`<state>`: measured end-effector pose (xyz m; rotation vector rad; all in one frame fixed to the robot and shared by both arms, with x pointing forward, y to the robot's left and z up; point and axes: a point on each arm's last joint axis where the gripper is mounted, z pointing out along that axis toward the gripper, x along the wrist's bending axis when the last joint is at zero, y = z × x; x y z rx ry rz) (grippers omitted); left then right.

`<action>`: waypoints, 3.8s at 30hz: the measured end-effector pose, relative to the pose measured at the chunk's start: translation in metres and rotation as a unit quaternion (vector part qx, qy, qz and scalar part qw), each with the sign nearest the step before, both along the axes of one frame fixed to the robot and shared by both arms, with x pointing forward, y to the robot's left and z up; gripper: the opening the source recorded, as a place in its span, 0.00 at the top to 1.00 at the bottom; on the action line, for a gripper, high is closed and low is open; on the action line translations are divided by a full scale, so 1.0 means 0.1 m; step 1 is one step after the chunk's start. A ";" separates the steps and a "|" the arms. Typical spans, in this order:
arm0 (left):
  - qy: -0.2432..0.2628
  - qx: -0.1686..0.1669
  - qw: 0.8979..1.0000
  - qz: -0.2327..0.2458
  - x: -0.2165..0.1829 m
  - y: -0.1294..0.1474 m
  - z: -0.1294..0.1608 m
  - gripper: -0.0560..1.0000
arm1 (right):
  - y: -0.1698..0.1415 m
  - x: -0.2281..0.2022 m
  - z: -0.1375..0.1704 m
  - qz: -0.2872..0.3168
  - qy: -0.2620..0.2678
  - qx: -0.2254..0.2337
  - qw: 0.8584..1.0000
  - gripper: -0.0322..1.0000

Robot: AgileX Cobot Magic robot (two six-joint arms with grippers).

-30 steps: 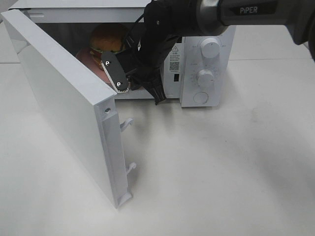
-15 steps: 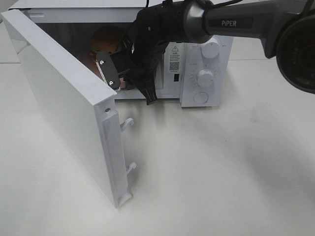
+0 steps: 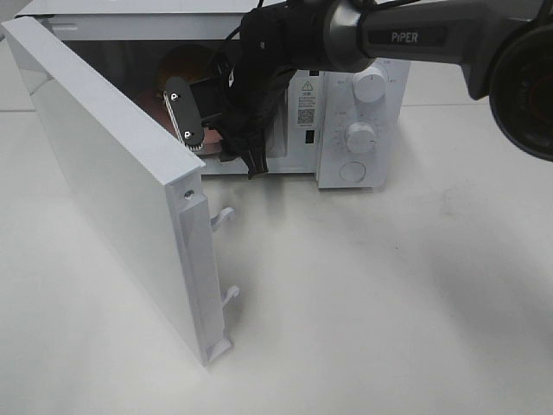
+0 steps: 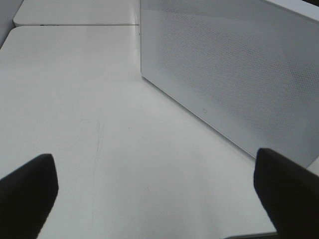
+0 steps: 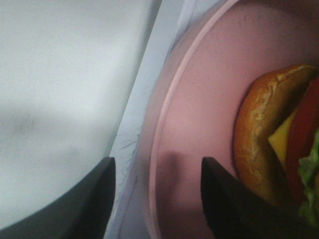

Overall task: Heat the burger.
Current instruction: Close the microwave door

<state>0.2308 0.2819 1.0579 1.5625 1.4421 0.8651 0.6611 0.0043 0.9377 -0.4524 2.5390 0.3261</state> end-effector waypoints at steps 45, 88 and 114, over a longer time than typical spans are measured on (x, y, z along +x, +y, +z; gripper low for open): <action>0.000 0.000 1.000 0.000 0.00 0.00 0.00 0.01 | -0.77 -1.10 0.34 -0.015 0.016 0.017 1.000 0.23; 0.000 0.000 1.000 0.000 0.00 0.00 0.00 0.01 | -1.99 -2.75 1.10 -0.456 0.180 0.223 0.842 0.23; 0.000 0.000 1.000 0.000 0.00 0.00 0.00 0.01 | -2.73 -3.62 1.49 -0.562 0.161 0.281 0.761 0.23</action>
